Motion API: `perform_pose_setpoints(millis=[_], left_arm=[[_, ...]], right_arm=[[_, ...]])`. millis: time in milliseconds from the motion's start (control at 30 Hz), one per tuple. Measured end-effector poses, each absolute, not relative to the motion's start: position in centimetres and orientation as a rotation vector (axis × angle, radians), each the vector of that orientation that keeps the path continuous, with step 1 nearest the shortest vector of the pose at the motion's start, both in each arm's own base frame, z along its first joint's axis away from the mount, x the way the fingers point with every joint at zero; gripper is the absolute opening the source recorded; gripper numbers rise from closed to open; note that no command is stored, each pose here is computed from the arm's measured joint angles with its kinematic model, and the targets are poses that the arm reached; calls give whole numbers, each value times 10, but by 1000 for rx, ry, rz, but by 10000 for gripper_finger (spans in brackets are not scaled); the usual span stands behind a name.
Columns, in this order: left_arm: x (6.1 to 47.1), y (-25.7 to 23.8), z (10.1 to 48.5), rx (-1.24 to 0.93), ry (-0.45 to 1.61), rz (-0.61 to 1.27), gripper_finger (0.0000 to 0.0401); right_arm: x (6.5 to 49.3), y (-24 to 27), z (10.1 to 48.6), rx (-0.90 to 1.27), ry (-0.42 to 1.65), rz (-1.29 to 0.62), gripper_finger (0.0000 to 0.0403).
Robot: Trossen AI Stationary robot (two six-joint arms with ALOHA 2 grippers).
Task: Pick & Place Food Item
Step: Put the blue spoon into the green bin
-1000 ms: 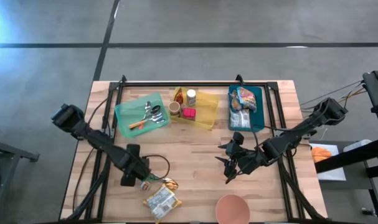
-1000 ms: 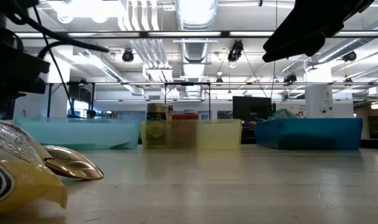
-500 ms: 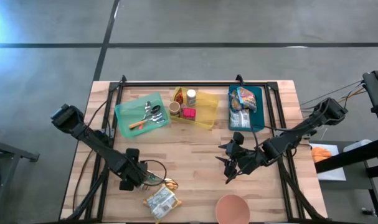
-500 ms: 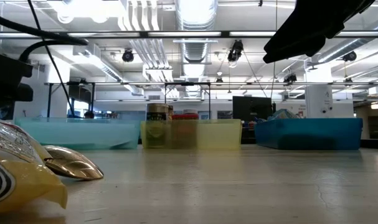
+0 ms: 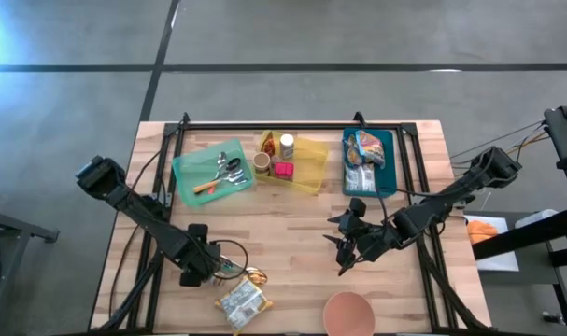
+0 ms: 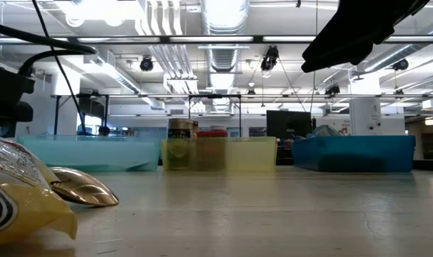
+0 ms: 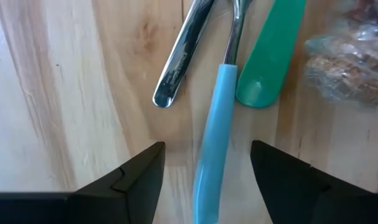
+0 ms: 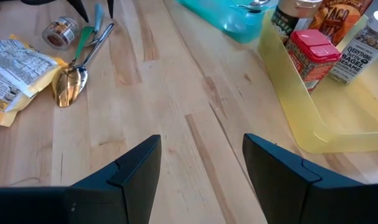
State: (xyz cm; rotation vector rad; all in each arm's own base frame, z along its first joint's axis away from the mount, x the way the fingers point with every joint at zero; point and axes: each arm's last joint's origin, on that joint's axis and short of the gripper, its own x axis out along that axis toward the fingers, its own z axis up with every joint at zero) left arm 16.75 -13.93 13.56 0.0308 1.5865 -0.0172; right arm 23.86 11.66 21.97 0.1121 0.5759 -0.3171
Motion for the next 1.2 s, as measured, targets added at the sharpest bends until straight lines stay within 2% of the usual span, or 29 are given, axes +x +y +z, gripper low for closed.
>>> perform_pose_setpoints(millis=[167, 433, 800, 1200], left_arm=[[168, -141, 135, 14, 1591, -41, 181], [169, -142, 136, -6, 1597, -66, 27], [172, -144, 150, 13, 1603, -45, 1], [171, -142, 151, 12, 1596, -10, 2]], right_arm=[[239, 117, 220, 112, 576, -317, 224], [239, 117, 220, 112, 576, -317, 224], [239, 117, 220, 115, 575, -317, 224], [239, 117, 220, 115, 575, -317, 224]])
